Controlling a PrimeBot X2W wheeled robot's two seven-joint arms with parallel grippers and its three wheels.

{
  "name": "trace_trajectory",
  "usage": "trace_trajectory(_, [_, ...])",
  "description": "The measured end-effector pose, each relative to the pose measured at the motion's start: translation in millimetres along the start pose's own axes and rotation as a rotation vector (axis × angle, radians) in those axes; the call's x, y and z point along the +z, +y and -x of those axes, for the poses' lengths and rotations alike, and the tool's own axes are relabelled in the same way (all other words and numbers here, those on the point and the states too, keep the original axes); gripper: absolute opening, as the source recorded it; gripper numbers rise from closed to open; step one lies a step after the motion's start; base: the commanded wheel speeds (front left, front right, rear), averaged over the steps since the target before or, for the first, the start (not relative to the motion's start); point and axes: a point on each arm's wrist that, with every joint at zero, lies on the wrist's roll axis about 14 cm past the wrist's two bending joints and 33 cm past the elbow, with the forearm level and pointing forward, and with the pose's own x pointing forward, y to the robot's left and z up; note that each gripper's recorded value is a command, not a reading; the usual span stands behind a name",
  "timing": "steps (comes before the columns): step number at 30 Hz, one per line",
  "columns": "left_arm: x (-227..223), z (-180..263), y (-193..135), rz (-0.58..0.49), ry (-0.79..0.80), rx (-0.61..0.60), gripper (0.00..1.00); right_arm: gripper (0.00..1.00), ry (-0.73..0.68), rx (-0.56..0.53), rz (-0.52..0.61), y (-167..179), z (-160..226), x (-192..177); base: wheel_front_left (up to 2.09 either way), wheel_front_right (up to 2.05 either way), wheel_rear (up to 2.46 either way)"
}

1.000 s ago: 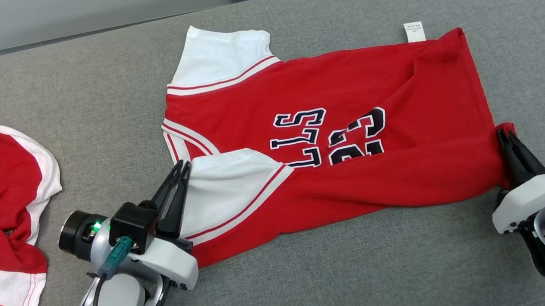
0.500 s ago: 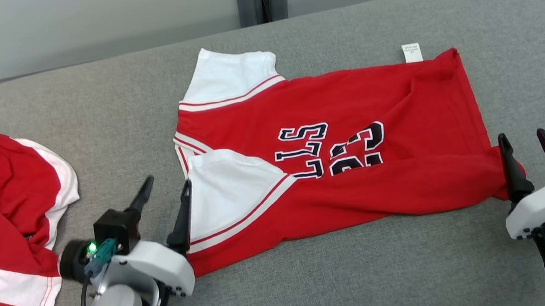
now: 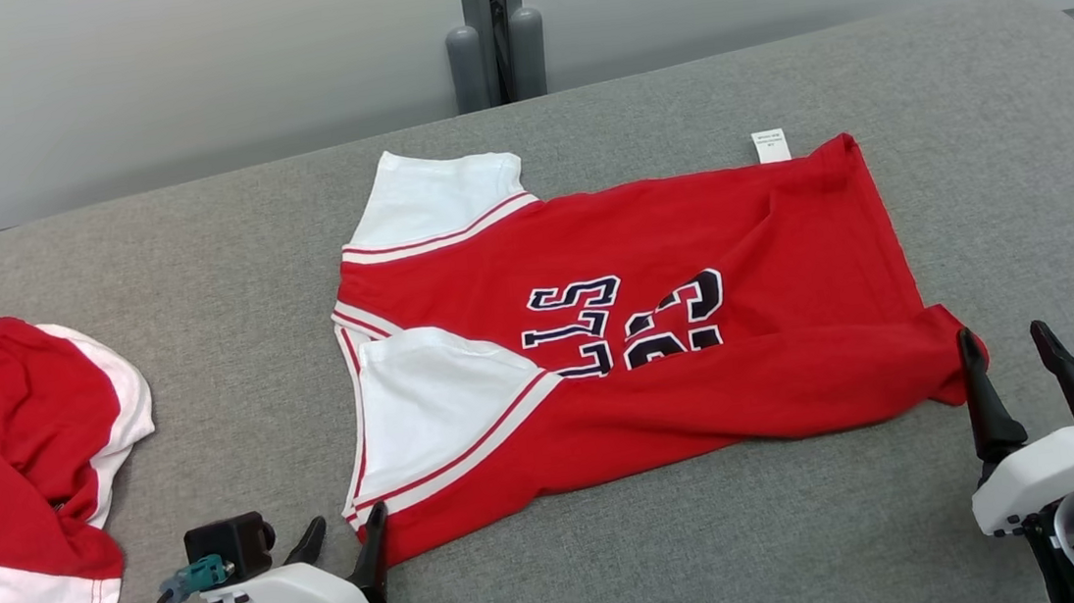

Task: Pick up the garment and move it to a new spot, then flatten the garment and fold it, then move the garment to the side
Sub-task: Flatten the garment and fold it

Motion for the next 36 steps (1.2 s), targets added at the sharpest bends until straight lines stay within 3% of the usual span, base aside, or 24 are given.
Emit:
trace_trajectory(9, [-9.8, -12.2, 3.7, 0.016, 0.079, 0.028, 1.00, 1.00, 0.070, -0.023, -0.041, -3.6, 9.1, -23.6, 0.00, 0.00, 0.00])
trace_trajectory(10, [-10.5, -13.1, 3.3, 0.015, 0.083, 0.025, 0.50, 1.00, 0.089, -0.026, -0.049, -4.0, 10.1, -29.2, 0.00, 0.00, 0.00])
trace_trajectory(11, [-10.8, -13.9, 2.7, 0.018, 0.085, 0.022, 0.16, 1.00, 0.104, -0.028, -0.059, -3.8, 10.6, -33.5, 0.00, 0.00, 0.00])
trace_trajectory(12, [-10.8, -14.8, 1.7, 0.020, 0.087, 0.016, 0.00, 1.00, 0.116, -0.029, -0.067, -3.3, 10.2, -36.7, 0.00, 0.00, 0.00])
trace_trajectory(19, [-11.4, -14.5, -2.6, 0.022, 0.082, -0.001, 0.00, 1.00, 0.179, -0.038, -0.144, 1.6, 2.8, -51.5, 0.00, 0.00, 0.00])
trace_trajectory(30, [-6.7, -8.9, 5.0, 0.029, 0.041, 0.013, 0.00, 1.00, 0.285, 0.020, -0.145, 23.7, -11.6, -71.9, 0.00, 0.00, 0.00])
trace_trajectory(31, [-5.6, -7.9, 6.3, 0.027, 0.035, 0.017, 0.00, 0.83, 0.292, 0.027, -0.139, 25.1, -11.8, -73.1, 0.00, 0.00, 0.00])
trace_trajectory(33, [-3.7, -5.9, 8.8, 0.025, 0.028, 0.023, 0.00, 0.01, 0.310, 0.040, -0.126, 26.4, -10.1, -77.0, 0.00, 0.00, 0.00])
trace_trajectory(36, [-1.4, -4.0, 9.7, 0.025, 0.019, 0.025, 0.00, 0.00, 0.323, 0.045, -0.121, 25.1, -8.0, -79.5, 0.00, 0.00, 0.00])
